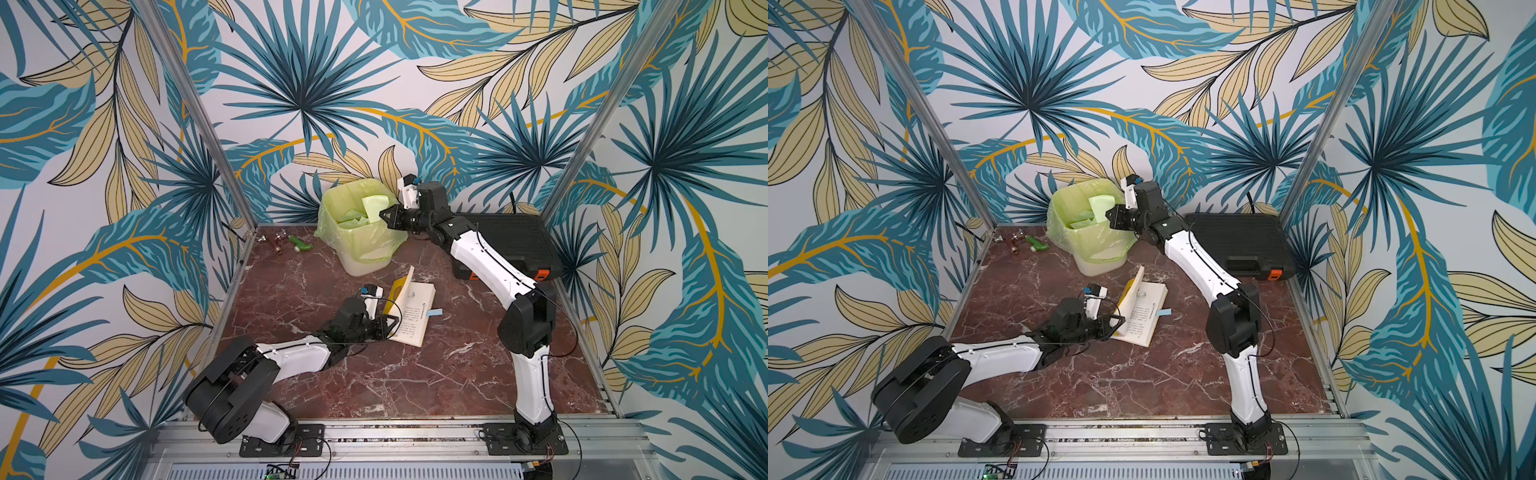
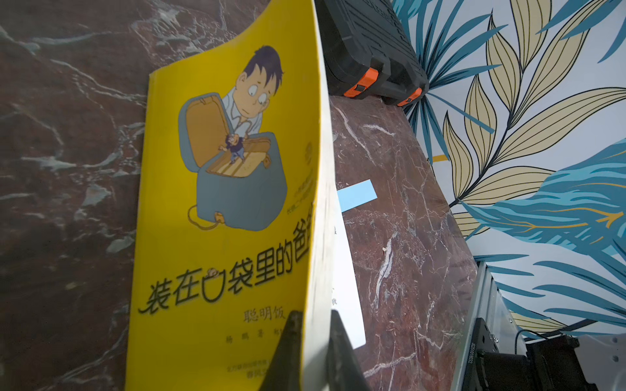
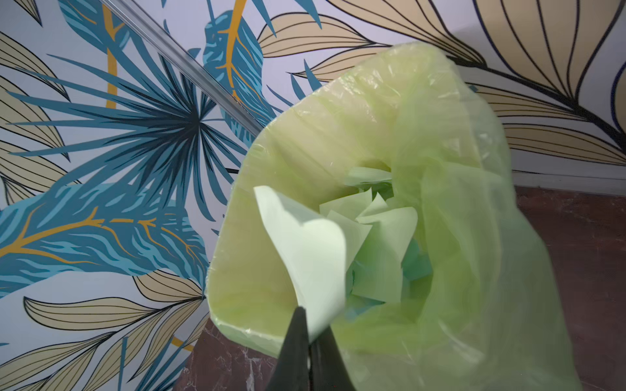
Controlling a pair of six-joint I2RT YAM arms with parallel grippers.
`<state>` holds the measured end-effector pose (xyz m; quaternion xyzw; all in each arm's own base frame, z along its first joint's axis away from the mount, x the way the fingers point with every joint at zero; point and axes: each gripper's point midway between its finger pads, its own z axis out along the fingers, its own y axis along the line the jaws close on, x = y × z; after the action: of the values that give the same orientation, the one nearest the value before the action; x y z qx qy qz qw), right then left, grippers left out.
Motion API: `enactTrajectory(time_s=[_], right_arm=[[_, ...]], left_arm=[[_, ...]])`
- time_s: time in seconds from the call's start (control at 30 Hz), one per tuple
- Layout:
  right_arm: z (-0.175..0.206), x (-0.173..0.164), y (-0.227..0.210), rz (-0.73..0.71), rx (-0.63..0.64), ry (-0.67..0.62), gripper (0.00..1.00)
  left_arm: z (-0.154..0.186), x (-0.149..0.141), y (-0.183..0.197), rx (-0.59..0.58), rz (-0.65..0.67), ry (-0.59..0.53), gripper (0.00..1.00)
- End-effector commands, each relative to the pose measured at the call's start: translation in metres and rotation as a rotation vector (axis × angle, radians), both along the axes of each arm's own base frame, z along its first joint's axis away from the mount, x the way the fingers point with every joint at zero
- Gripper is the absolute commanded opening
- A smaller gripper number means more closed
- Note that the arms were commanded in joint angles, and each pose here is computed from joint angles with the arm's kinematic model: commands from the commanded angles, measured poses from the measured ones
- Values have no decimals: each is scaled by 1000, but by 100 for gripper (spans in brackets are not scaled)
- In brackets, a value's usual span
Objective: Peel off the used sticky note
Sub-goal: Place the note in the trash bin, then turn the page of the book at the center of the board.
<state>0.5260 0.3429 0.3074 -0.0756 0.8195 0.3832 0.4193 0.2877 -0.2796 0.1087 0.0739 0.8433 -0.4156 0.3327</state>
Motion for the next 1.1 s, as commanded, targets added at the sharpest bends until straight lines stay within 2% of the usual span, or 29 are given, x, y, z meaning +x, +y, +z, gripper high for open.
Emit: enactTrajectory(time_s=[0.0, 0.13, 0.3, 0.53, 0.83, 1.07], right_arm=[[20, -8, -5, 4, -35, -33, 17], [39, -24, -17, 9, -72, -58, 33], [44, -51, -44, -16, -109, -28, 38], [-26, -100, -89, -88, -153, 171, 42], [-147, -171, -147, -191, -176, 473, 46], [-205, -209, -165, -235, -199, 607, 53]], left_arm=[[-9, -8, 6, 23, 1, 32, 0], [-8, -8, 6, 22, 1, 30, 0], [-4, -7, 4, 16, -2, 20, 0], [-3, -5, 1, 9, -10, 16, 0], [-10, -4, -1, 7, -15, 39, 0], [-11, -3, -3, 10, -21, 48, 0]])
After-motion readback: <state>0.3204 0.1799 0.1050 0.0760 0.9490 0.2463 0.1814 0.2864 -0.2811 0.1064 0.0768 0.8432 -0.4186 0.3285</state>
